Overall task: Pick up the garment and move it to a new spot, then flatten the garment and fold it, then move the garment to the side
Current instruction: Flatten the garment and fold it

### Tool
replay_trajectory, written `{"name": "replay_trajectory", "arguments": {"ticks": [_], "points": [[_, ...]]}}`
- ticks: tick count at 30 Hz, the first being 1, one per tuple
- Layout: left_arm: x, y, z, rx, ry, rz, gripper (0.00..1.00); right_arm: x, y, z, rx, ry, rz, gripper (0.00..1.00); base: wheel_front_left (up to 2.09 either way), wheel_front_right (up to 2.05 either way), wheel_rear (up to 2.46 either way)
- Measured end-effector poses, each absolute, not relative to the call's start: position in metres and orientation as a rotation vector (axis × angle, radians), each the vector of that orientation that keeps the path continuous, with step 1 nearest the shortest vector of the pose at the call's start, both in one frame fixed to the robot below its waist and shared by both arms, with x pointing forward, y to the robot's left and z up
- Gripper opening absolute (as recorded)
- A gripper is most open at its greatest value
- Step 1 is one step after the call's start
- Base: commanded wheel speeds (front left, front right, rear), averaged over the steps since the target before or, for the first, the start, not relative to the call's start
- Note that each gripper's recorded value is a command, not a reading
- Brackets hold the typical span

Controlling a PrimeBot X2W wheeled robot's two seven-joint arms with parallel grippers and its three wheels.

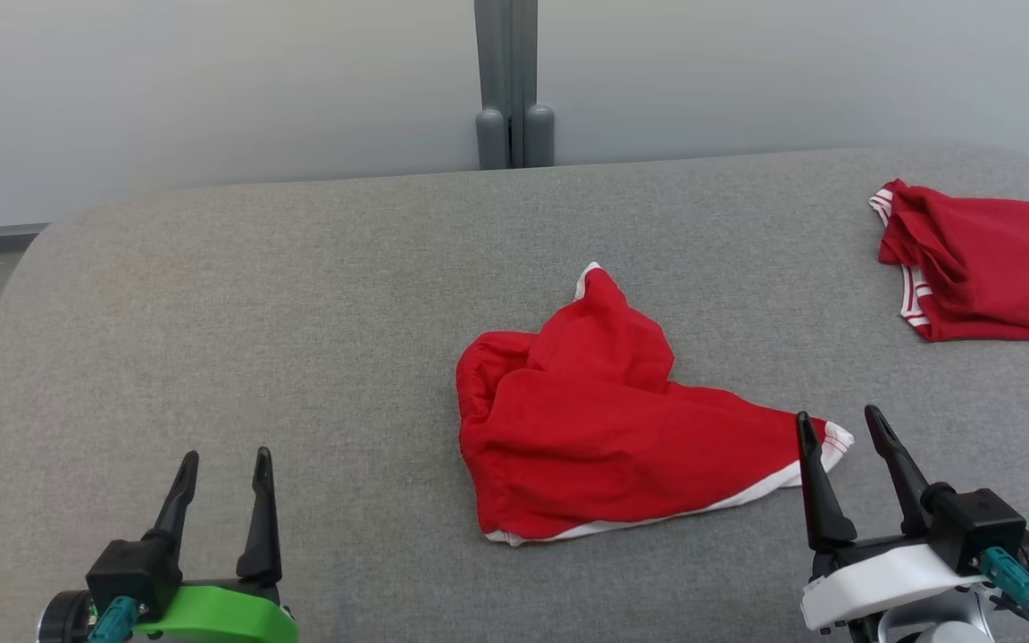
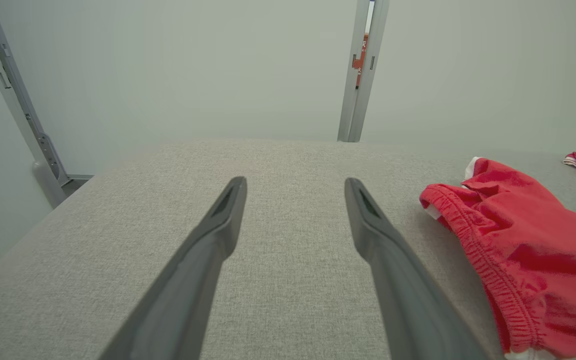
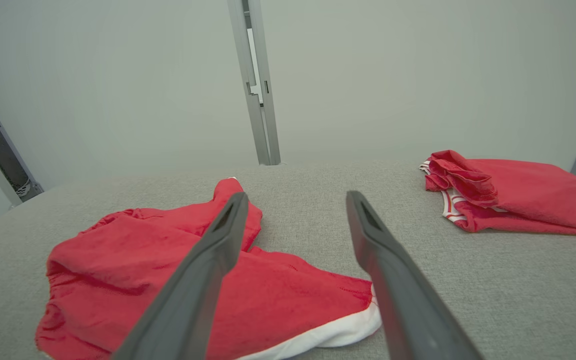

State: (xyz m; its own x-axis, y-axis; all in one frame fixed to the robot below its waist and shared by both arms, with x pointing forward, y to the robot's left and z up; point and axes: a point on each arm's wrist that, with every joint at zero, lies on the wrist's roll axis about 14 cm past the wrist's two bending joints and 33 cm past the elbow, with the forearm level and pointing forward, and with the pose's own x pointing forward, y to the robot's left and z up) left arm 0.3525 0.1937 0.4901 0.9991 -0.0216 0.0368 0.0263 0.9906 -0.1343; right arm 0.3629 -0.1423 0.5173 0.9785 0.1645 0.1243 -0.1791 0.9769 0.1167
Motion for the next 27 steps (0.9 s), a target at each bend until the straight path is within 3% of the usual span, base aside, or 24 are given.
{"name": "replay_trajectory", "arguments": {"ticks": [20, 27], "points": [[0.34, 0.06, 0.418, -0.148, 0.234, -0.459, 1.0, 0.415, -0.171, 0.466, 0.057, 0.043, 0.112, 1.0, 0.0, 0.0, 0.0], [0.334, 0.037, 0.394, -0.136, 0.325, -0.561, 1.0, 0.427, -0.187, 0.436, 0.053, 0.141, 0.065, 1.0, 0.0, 0.0, 0.0]]}}
